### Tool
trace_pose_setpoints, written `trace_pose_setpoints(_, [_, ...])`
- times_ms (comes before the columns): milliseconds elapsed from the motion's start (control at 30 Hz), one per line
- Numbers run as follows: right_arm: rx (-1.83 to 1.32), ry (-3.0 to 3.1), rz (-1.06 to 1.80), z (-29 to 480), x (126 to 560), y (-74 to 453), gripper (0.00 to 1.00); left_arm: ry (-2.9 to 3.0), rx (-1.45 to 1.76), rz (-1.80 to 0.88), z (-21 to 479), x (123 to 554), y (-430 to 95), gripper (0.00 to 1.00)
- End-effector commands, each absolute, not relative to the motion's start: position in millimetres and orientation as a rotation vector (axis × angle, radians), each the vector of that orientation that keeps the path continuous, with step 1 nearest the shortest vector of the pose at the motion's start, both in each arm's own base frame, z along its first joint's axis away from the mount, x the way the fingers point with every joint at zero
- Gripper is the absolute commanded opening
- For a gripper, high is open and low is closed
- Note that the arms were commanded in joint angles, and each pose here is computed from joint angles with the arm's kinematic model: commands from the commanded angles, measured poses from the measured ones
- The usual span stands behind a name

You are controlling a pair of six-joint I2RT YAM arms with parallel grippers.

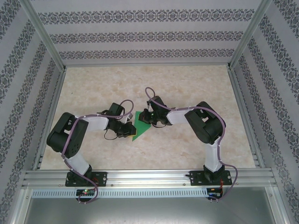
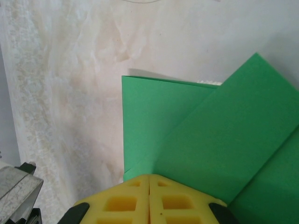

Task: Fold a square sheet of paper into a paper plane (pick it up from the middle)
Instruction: Fourth fold the wing at the center of the table.

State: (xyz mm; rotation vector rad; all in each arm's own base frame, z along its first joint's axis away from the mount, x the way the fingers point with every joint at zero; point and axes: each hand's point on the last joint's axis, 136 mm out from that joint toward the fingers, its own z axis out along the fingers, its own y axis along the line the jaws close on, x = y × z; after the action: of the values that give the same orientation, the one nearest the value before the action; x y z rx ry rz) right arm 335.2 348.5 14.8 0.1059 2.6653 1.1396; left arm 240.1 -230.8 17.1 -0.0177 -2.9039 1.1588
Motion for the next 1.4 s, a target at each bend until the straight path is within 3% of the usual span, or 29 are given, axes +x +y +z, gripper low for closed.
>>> trace_pose_setpoints(0, [0.156,2.821,0.928,-37,318,320,0.07,-2.818,0.056,0.949,-4,194,-208,0.15])
trace_pose_setpoints(300, [0.145,2.821,0.925,-36,319,320,0.07,-2.866,0.085,0.899,5,193,-200,0.15])
trace_pose_setpoints(633, [0.143,2.832,0.925,-40,315,321,0.08,-2.912,-0.005,1.28,81,243,-240,0.21])
trace_pose_setpoints(933, [0.145,2.836,0.92,-42,314,321,0.07,-2.763,-0.006,1.265,44,232,-253,0.22])
trace_pose_setpoints(1367, [0.139,2.85,0.89,-46,314,318,0.07,-2.767,0.067,0.944,-6,188,-214,0.19])
